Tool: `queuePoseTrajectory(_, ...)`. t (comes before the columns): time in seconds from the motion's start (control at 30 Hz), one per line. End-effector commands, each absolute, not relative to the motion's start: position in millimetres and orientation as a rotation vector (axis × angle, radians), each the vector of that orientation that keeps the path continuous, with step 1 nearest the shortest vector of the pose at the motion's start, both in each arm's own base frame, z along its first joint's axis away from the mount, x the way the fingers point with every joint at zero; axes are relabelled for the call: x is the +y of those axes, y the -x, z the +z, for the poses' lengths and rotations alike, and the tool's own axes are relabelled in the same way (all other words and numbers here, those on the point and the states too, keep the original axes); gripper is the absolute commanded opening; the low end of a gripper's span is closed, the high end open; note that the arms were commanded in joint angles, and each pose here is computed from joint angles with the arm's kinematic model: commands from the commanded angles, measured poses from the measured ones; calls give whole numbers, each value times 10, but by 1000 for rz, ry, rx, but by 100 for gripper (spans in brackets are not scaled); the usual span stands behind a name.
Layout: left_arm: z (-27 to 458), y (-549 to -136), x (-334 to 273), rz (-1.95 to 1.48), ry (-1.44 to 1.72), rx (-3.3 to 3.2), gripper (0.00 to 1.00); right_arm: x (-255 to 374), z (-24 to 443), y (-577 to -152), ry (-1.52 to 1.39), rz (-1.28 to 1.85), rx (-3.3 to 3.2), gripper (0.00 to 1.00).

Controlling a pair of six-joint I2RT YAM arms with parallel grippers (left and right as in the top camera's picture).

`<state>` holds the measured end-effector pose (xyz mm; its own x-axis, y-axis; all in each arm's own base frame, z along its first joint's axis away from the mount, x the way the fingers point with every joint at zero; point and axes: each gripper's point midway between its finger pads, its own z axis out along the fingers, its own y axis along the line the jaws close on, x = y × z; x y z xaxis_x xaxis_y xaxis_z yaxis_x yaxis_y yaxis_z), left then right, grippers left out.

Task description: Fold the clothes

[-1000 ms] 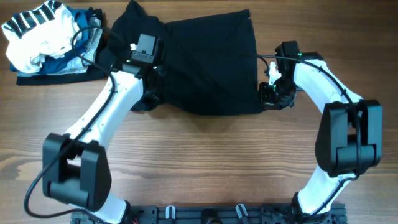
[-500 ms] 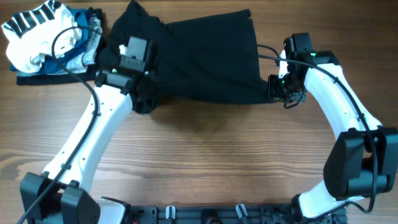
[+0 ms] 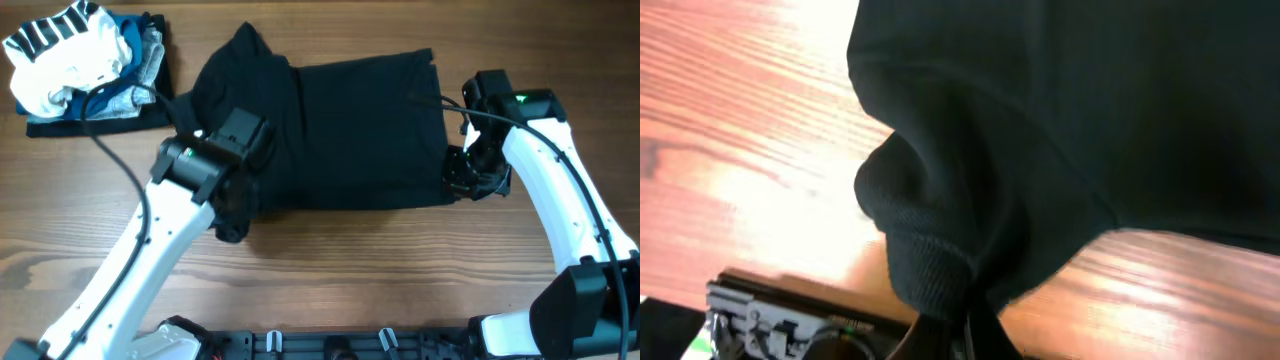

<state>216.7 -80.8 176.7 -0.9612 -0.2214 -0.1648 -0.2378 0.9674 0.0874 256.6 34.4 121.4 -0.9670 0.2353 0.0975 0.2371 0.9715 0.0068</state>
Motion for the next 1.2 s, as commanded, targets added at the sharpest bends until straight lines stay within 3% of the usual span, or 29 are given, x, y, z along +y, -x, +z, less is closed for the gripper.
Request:
queuePoseTrajectory(0.0, 1927, -1993, -793, 133, 371, 2910, 4, 312, 1302, -2558, 393, 15, -3046, 4)
queuePoseTrajectory(0.17, 1851, -1718, -777, 153, 464, 2915, 4, 621, 1327, -2498, 326, 12, -3062, 4)
queuePoseTrajectory(0.4, 1787, -2042, -863, 151, 449, 2801, 4, 746, 1325, -2527, 353, 6, -3084, 4)
queuePoseTrajectory(0.67, 1522, -2290, -994, 223, 440, 2818, 4, 297, 1319, -2603, 601, 12, -3038, 4)
queuePoseTrajectory(0.7, 1445, -2298, -1007, 237, 438, 2832, 7, 230, 1316, -2619, 624, 7, -3036, 4)
queuePoseTrajectory(0.77, 1189, -2234, -1054, 246, 436, 2901, 54, 123, 1300, -2643, 630, 4, -3035, 4)
queuePoseTrajectory(0.8, 1063, -2188, -1069, 245, 436, 2933, 72, 104, 1290, -2655, 634, 4, -3034, 4)
queuePoseTrajectory(0.83, 941, -2149, -1099, 226, 439, 2960, 81, 101, 1280, -2658, 630, 4, -3032, 5)
queuePoseTrajectory(0.87, 842, -2109, -1122, 202, 444, 2981, 100, 102, 1266, -2657, 626, 6, -3026, 14)
queuePoseTrajectory(0.9, 782, -2086, -1134, 186, 447, 2993, 100, 104, 1254, -2652, 615, 7, -3021, 24)
queuePoseTrajectory(0.97, 720, -2049, -1106, 201, 446, 3001, 100, 134, 1217, -2649, 588, -15, -3005, 30)
queuePoseTrajectory(1.03, 678, -2002, -1097, 204, 449, 3018, 98, 136, 1178, -2667, 586, -12, -2998, 29)
queuePoseTrajectory(1.1, 618, -1995, -1183, 132, 454, 3035, 88, 178, 1163, -2702, 587, -51, -3001, 33)
queuePoseTrajectory(1.17, 432, -1937, -1244, 58, 488, 3053, 95, 225, 1149, -2754, 590, -96, -3010, 34)
